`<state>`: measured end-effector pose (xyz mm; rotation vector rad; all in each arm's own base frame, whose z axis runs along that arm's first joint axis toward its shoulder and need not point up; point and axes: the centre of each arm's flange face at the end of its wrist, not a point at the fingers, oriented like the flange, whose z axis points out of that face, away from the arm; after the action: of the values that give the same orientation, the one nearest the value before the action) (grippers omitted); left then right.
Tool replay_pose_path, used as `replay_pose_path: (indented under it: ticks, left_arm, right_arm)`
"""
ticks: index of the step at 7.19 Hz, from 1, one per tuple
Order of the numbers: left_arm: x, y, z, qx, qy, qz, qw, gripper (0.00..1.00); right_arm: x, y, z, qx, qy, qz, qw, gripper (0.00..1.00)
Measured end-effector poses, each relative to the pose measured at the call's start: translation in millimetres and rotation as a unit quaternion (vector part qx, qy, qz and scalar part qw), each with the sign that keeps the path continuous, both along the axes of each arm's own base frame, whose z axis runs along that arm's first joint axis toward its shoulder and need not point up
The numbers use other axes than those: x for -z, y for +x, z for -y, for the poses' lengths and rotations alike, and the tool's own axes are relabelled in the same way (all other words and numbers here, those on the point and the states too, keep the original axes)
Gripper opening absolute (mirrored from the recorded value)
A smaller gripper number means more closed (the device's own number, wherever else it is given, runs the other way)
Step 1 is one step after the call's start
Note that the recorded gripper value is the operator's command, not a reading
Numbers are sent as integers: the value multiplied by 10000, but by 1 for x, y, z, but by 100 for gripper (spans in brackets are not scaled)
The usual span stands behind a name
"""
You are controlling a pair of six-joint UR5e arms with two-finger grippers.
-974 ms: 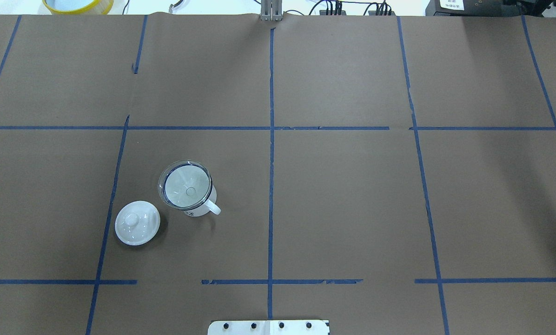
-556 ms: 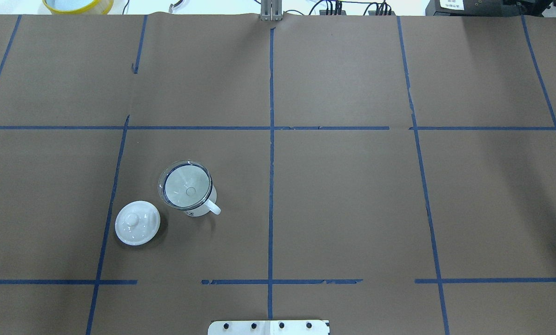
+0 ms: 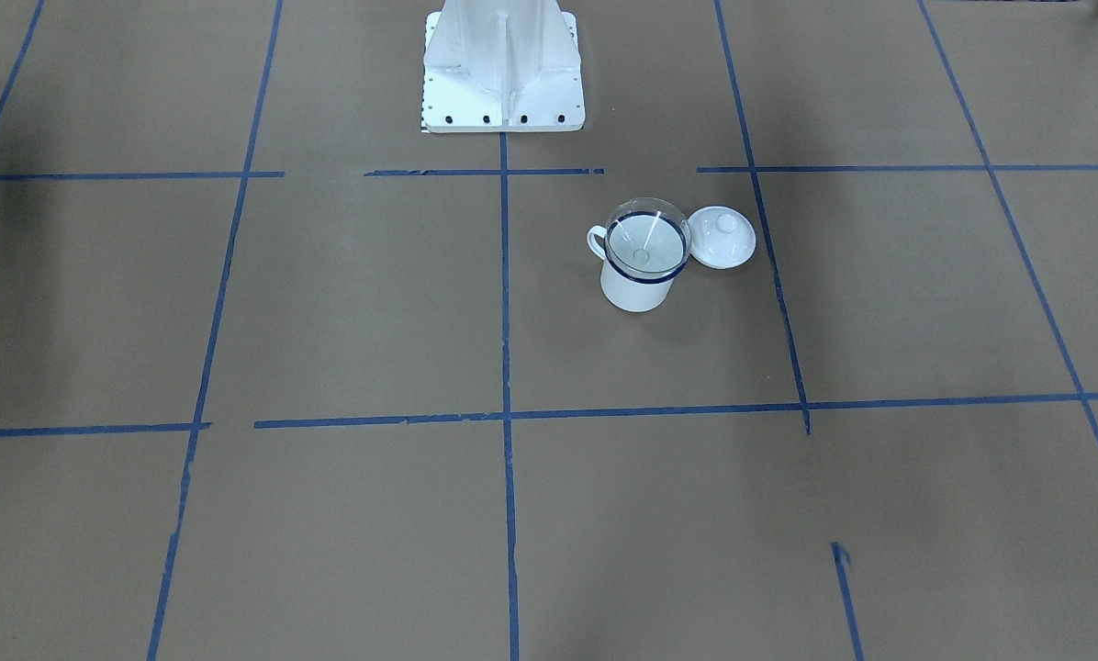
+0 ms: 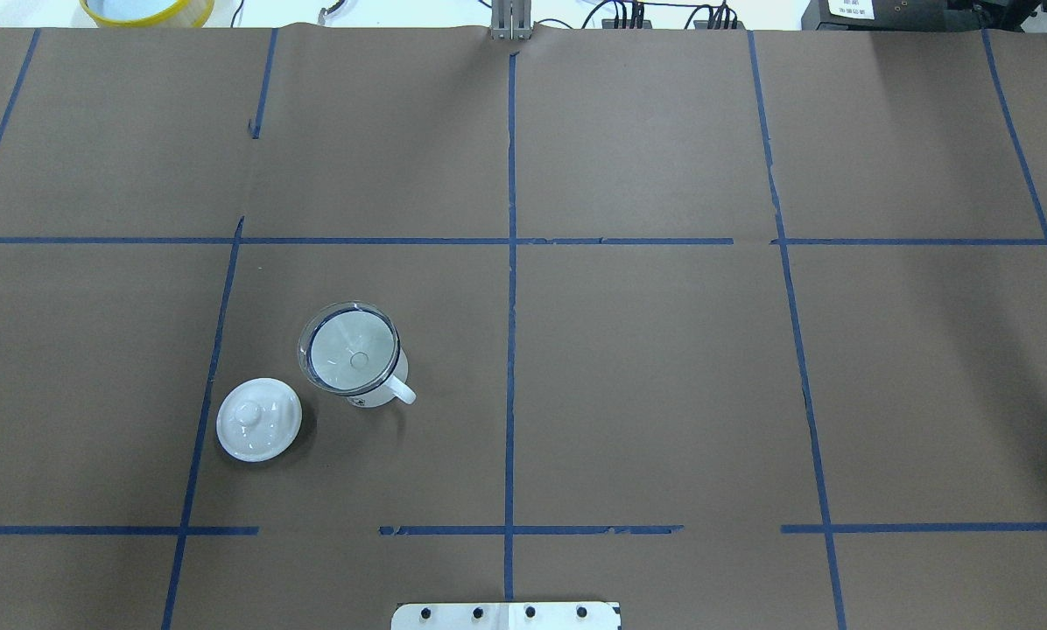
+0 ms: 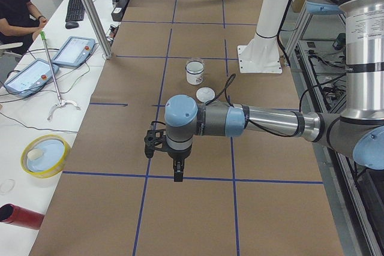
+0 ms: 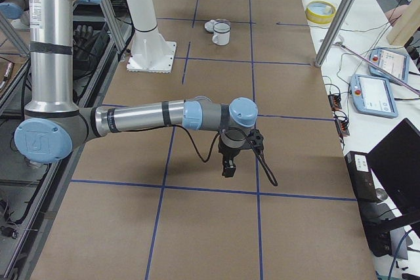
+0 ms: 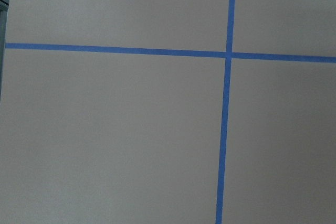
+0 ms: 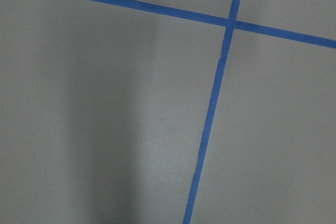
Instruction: Place funnel on cup
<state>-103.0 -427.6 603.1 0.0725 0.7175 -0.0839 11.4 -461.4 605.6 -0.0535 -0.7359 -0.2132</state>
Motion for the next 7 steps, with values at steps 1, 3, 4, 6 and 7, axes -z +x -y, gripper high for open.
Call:
replay_pose_path:
  ticks: [1, 3, 4, 6, 7]
  left_arm:
    - [0, 0, -1, -63, 55, 13, 10000, 100]
    - [-8, 1, -4, -524, 274, 70, 9982, 100]
    - [-12, 2, -6, -708, 310, 17, 9970, 100]
    - [-19, 6, -2, -785, 267, -301, 9961, 100]
    - [-23, 7, 0, -789, 241, -389, 9958, 100]
  right_arm:
    - [0, 0, 0, 0, 0, 0, 10000, 100]
    - [0, 0, 0, 1, 1, 0, 10000, 100]
    - [0, 0, 0, 3, 2, 0, 10000, 100]
    - [0, 0, 0, 1, 0, 0, 10000, 100]
    - [0, 0, 0, 1, 0, 0, 10000, 100]
